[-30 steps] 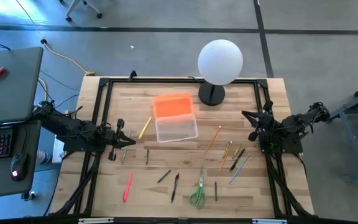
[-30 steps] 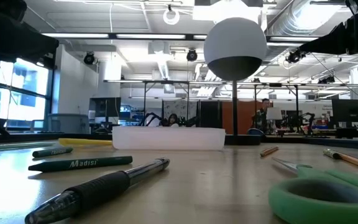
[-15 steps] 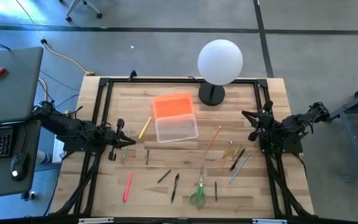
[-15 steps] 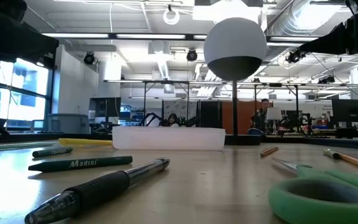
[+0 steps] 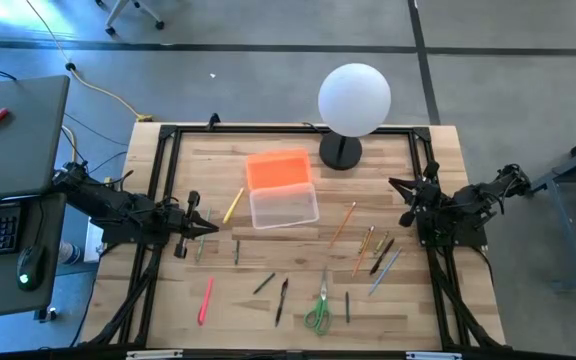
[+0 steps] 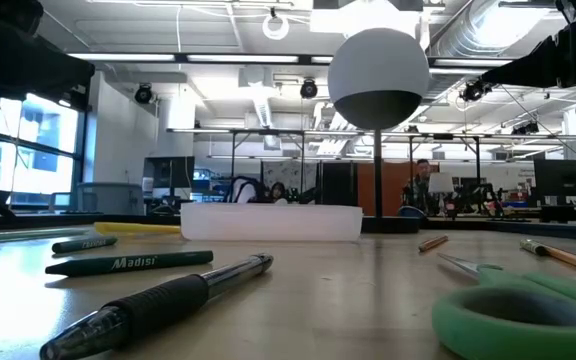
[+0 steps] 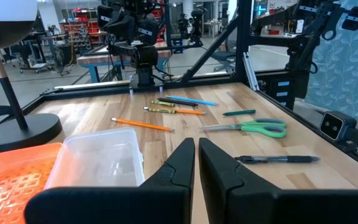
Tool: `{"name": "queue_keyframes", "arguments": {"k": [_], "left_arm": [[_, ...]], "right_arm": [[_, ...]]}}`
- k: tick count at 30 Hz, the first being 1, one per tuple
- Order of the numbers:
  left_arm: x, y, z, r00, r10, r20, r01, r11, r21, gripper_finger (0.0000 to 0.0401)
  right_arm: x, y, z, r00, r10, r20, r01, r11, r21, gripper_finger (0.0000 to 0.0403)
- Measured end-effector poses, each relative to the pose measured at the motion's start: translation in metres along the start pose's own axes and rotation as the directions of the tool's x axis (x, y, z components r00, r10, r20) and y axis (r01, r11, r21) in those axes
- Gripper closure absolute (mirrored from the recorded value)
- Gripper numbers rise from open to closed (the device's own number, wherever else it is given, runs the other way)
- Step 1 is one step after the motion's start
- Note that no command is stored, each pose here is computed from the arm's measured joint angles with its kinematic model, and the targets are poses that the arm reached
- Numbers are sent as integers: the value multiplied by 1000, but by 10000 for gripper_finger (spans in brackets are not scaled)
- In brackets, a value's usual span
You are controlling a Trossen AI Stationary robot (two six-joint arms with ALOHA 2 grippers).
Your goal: Pick & place school supplies into a supply box
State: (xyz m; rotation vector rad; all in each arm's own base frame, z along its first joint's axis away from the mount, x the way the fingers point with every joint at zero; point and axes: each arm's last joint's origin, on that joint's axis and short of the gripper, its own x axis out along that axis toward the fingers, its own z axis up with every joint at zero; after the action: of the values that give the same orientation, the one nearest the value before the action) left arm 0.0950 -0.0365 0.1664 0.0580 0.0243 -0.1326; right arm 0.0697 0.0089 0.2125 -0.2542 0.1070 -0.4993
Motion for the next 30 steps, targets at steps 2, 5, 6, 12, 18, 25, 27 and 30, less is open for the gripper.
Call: {"name": "queue_keyframes", "arguments": {"k": [2,5,6,12,18,25,27,30], "left_arm": [[0,0,0,1000,0,0,0,1000,0,345],[0,0,0,1000,0,0,0,1000,0,345],[0,0,0,1000,0,0,0,1000,0,345],[0,0,0,1000,0,0,0,1000,0,345],[0,0,0,1000,0,0,0,1000,0,345],[0,0,1,1000,1,7,-1,1000,-1,345],[0,0,2,1000,-1,14,1,1000,-2,345],[0,1,4,999,23,30,-23,1000,-2,345]], "right_arm": [[0,0,0,1000,0,0,0,1000,0,402],[0,0,0,1000,0,0,0,1000,0,402],[0,0,0,1000,0,0,0,1000,0,402],[0,0,0,1000,0,0,0,1000,-1,402],[0,0,0,1000,0,0,0,1000,0,402],[0,0,0,1000,0,0,0,1000,0,402],[0,0,0,1000,0,0,0,1000,0,402],[0,0,0,1000,0,0,0,1000,0,402]]}}
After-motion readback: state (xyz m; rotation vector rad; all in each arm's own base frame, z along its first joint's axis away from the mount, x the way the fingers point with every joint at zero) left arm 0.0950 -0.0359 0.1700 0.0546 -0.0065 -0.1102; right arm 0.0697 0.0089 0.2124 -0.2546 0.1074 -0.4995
